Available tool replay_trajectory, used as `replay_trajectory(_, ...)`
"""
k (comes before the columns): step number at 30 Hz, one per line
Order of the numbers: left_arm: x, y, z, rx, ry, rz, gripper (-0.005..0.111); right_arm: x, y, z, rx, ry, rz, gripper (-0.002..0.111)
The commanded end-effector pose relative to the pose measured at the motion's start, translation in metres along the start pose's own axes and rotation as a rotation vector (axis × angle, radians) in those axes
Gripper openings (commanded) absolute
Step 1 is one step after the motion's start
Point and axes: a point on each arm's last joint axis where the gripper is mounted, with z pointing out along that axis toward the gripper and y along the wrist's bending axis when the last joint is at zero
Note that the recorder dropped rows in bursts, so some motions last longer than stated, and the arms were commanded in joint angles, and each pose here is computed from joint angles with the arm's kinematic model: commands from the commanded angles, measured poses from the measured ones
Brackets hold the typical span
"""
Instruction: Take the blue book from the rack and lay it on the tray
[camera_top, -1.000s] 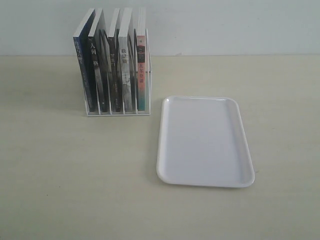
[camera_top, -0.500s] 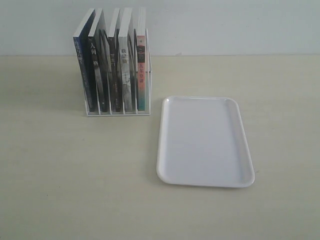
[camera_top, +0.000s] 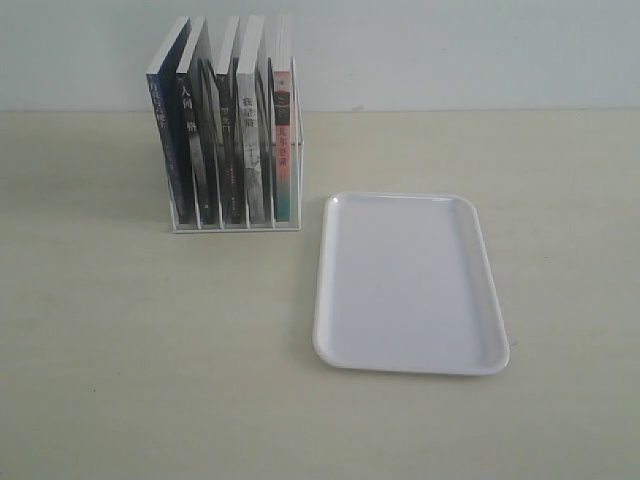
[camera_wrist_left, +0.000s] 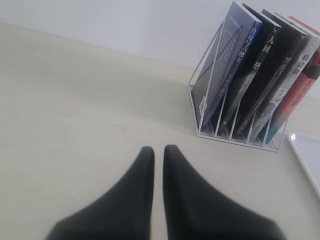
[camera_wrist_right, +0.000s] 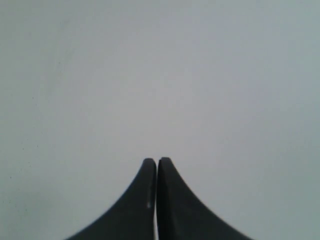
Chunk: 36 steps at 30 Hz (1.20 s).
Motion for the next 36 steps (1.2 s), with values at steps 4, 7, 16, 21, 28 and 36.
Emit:
replay_trajectory(4,0.0,0.0,0.0,0.005,-0.007,0.007,0.006,-0.013,0.0,0.038,-0.082,0.572,-0.063,0.0)
replay_trajectory(7,0.0,0.0,0.0,0.005,-0.007,0.007,0.006,-0.005,0.001,0.052,-0.094,0.693,-0.051,0.0)
replay_trajectory(16,0.0,0.0,0.0,0.005,-0.007,0.007,0.006,0.002,0.002,0.067,-0.089,0.69,-0.042,0.0)
replay_trajectory(21,0.0,0.0,0.0,0.005,-0.007,0.007,0.006,0.002,0.002,0.069,-0.087,0.674,-0.035,0.0)
replay_trajectory(28,0.0,0.0,0.0,0.005,-0.007,0.007,0.006,0.021,0.015,0.091,-0.106,0.733,0.295,0.0)
replay_trajectory(36,0.0,0.0,0.0,0.005,-0.007,0.007,0.006,0.076,0.045,0.138,-0.411,0.944,0.323,0.0)
